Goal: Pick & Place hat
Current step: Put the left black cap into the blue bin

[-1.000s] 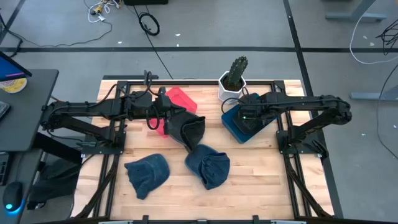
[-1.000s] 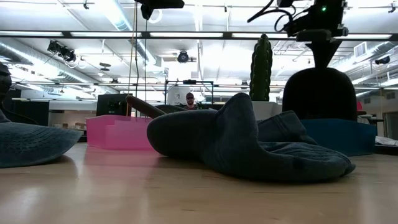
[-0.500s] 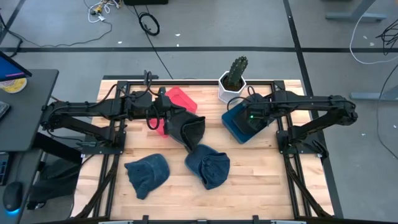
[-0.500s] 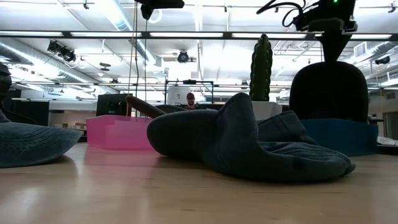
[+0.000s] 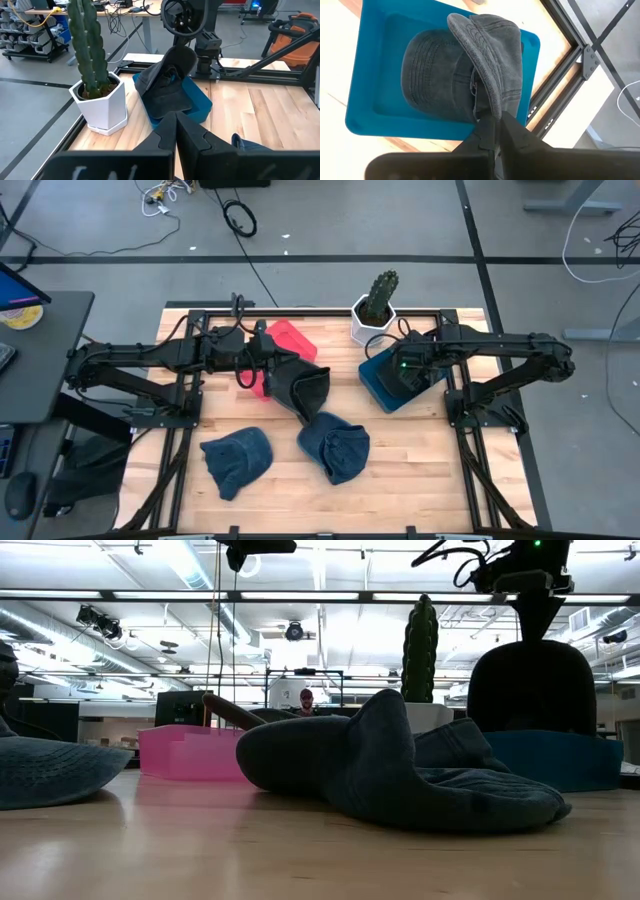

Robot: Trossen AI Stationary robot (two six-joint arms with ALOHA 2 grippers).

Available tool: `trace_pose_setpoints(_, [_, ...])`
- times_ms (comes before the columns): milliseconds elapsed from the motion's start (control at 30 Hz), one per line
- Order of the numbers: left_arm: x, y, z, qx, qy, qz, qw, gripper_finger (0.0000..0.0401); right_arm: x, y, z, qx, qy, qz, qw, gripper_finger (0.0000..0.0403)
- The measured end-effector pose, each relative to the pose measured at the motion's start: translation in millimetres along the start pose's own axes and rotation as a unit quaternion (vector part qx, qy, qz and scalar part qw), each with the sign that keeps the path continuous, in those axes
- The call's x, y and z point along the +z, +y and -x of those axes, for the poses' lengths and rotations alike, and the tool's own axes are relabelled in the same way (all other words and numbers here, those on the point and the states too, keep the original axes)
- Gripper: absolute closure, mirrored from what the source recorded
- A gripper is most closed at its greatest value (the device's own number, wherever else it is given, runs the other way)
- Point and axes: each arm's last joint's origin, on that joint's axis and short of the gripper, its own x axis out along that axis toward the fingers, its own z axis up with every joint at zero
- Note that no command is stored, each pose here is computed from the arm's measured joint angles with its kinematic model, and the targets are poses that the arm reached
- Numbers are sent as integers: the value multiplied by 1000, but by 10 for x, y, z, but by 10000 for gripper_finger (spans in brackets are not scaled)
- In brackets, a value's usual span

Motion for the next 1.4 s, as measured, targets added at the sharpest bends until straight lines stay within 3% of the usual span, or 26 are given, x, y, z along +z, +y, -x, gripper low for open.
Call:
trace_pose_setpoints(433, [0, 0, 0, 0, 0, 4, 1000, 389, -9, 139, -350, 18, 9, -21, 1000, 403])
trace_pose_setpoints(1033, [0, 1, 0, 0, 0, 4, 1000, 389, -21, 320, -724, 40, -43, -66, 996, 395])
trace_pose_setpoints(1400, [0, 0, 0, 0, 0, 4, 1000, 389, 8, 433, -875, 104, -64, -79, 989, 384])
